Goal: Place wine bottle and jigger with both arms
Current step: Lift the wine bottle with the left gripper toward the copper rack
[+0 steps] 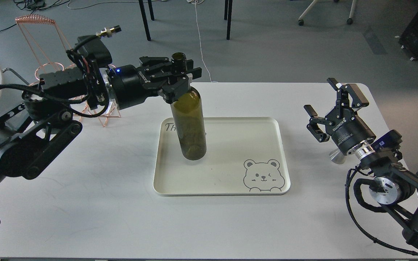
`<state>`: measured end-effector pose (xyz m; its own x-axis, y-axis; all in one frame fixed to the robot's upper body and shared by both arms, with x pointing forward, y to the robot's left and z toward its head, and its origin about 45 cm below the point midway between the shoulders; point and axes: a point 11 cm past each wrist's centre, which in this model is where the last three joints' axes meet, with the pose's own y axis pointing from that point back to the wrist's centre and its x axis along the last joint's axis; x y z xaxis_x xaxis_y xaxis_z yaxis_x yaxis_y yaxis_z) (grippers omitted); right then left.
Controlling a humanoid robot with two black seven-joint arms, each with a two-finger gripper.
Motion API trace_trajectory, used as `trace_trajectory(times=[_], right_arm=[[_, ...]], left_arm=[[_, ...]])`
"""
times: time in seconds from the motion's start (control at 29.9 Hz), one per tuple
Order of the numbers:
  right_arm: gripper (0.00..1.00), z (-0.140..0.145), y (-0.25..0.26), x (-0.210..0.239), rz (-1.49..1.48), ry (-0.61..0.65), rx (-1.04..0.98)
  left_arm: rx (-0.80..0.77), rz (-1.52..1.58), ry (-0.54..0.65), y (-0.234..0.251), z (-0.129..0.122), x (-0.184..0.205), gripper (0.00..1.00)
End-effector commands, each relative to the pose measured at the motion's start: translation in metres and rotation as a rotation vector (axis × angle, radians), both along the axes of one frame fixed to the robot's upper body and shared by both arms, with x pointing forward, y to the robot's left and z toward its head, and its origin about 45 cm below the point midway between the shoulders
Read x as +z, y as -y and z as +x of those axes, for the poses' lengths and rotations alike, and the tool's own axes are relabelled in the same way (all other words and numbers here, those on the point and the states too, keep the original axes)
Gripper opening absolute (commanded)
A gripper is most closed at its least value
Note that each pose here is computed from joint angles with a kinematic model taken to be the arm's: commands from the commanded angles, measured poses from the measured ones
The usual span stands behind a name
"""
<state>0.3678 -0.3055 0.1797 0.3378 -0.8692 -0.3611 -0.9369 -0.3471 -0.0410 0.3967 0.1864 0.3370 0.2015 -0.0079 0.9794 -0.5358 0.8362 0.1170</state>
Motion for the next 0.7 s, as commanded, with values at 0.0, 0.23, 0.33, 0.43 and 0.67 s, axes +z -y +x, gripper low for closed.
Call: trace_trajectory(times=[0.0,0.23,0.33,0.43,0.67], right_arm=[[0.99,0.0,0.0,0.0,0.0,0.0,0.0],[0.99,0.0,-0.002,-0.001,0.002,-0.001,0.001],[0.99,0.0,-0.003,-0.001,0.002,-0.001,0.002],[0.99,0.0,-0.003,-0.001,0.003,0.0,0.003],[0.99,0.0,-0.001,0.0,-0.002,0.0,0.0]], left_arm=[[0.025,-0.018,0.051,-0.02,0.011,0.048,0.09],[0.257,0.009,0.086,-0.105,0.049,0.113,0.09],[0.37,0.006,0.094,-0.142,0.061,0.128,0.09],[0.436,0.015,0.082,-0.166,0.066,0.127,0.09],[0.485,0.092,0.067,-0.184,0.069,0.105,0.09]])
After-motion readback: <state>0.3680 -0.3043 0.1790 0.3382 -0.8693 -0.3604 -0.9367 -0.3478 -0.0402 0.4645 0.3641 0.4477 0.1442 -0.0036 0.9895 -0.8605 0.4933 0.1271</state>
